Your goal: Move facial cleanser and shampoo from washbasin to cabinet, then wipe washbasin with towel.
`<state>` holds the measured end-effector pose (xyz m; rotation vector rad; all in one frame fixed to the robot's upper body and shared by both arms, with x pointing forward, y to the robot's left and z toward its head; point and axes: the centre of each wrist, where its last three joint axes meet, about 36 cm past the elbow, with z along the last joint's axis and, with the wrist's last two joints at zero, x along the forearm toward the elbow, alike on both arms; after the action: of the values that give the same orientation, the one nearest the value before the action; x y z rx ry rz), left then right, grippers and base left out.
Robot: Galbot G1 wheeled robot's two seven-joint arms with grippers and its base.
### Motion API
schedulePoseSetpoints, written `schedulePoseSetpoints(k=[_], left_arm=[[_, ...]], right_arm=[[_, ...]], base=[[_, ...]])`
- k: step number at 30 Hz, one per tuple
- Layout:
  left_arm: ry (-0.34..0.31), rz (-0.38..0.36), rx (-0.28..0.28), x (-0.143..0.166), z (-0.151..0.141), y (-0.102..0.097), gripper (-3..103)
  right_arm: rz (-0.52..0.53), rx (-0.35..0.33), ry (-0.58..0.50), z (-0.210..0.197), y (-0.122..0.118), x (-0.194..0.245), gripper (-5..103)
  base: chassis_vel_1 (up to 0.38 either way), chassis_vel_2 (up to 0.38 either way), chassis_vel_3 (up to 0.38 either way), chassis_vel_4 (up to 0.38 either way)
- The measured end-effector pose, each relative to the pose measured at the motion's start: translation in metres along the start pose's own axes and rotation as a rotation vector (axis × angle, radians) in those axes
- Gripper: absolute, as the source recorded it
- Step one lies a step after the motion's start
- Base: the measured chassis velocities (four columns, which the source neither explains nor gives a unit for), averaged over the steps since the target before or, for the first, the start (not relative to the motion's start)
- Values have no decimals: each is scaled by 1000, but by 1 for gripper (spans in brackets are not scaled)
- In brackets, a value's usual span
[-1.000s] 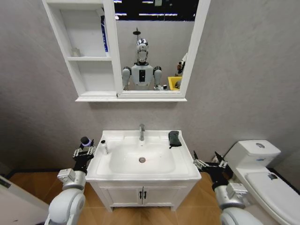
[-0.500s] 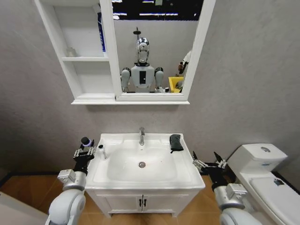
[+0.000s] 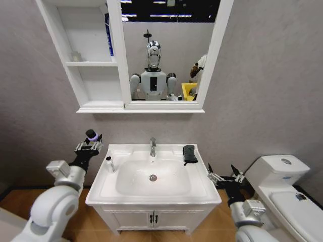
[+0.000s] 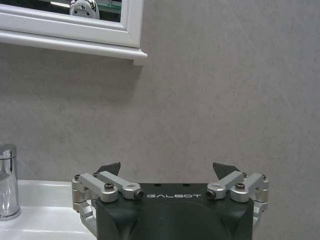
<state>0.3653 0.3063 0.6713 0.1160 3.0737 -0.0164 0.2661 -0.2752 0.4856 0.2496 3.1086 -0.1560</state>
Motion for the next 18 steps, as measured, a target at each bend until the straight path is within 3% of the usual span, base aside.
schedulePoseSetpoints(k=[3, 4, 6, 7, 9, 12, 18], left_arm=[[11, 4, -7, -39, -63, 29, 43], [11, 4, -7, -39, -63, 29, 43], [-4, -23, -7, -68, -96, 50, 43], [-4, -23, -7, -68, -96, 50, 43], [-32, -36, 1, -92, -124, 66, 43], [-42, -41, 12, -119, -142, 77, 43], [3, -37, 22, -171, -153, 76, 43]], right_arm=[[2, 1, 1, 2, 0, 0, 100], [2, 1, 1, 2, 0, 0, 100], [8, 1, -1, 3, -1, 0, 100], [8, 1, -1, 3, -1, 0, 100], [13, 2, 2, 4, -3, 0, 100], [20, 4, 9, 7, -5, 1, 100], [36, -3, 13, 11, -10, 3, 100]], base=[[0, 0, 0, 0], [0, 0, 0, 0], [0, 0, 0, 0], [0, 0, 0, 0], [0, 0, 0, 0], [0, 0, 0, 0], [0, 0, 0, 0]])
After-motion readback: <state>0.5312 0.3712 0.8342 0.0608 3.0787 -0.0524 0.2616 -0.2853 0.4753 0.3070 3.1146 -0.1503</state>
